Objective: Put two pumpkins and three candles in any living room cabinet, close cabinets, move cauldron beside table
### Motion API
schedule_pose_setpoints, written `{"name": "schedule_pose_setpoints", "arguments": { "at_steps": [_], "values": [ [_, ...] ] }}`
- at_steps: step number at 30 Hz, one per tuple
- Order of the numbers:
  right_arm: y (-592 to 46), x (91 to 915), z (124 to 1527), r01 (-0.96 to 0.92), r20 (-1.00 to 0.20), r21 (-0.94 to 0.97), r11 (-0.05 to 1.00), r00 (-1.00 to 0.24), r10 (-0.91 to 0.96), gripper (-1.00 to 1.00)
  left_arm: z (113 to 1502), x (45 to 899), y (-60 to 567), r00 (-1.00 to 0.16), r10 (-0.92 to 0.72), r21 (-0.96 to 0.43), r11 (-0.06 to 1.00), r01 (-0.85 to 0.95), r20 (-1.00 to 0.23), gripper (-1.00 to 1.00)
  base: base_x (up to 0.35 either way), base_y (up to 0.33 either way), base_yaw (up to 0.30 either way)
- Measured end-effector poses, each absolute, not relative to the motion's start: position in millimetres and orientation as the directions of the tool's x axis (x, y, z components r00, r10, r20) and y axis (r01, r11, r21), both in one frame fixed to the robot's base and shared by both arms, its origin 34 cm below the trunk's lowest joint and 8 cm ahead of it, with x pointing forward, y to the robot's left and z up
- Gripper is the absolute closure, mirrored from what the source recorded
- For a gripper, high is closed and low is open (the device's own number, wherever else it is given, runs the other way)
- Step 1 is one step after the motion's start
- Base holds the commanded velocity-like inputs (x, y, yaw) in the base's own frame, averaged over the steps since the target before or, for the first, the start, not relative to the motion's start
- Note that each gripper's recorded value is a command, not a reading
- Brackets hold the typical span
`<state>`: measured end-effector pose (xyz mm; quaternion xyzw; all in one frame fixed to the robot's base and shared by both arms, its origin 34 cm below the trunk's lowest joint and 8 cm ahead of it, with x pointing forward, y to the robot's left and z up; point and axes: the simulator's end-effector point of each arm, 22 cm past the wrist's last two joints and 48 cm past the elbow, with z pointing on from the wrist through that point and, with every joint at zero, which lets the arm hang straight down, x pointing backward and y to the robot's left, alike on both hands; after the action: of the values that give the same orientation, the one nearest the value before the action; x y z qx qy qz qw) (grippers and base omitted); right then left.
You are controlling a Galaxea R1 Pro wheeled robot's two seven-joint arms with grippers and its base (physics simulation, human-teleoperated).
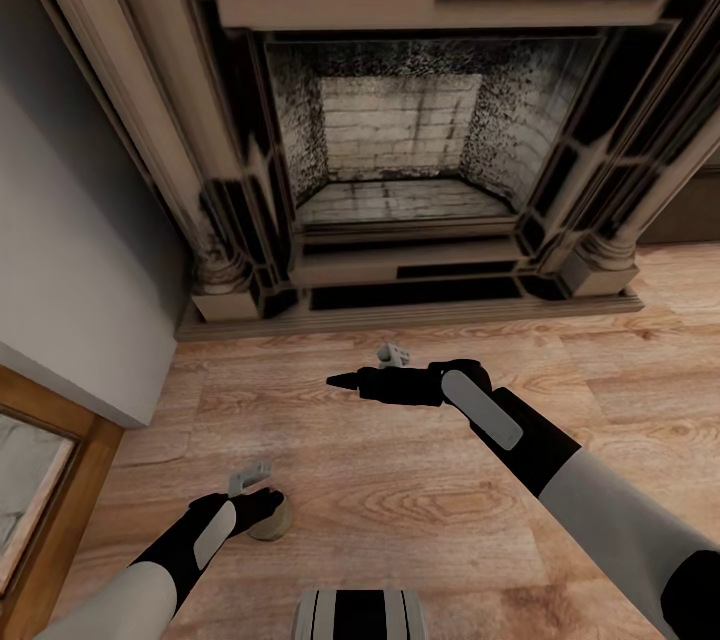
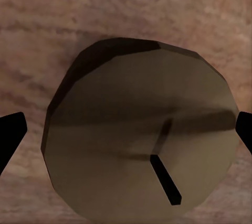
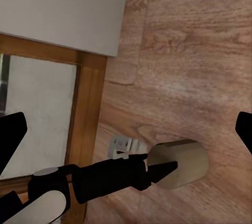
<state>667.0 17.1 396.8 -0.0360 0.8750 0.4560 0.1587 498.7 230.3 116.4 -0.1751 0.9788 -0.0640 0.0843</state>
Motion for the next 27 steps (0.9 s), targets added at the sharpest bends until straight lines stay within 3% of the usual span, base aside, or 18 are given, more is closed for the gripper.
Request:
{"name": "schedule_pose_setpoints", "arguments": {
  "at_steps": [27],
  "values": [
    [16.2, 667.0, 395.5, -0.205, -0.309, 0.785, 0.584, -0.948, 0.082, -1.00, 116.4, 497.8, 223.8, -0.935, -0.327, -0.169, 0.938, -0.302, -0.141, -1.00, 0.000, 0.000, 0.000]
  ]
}}
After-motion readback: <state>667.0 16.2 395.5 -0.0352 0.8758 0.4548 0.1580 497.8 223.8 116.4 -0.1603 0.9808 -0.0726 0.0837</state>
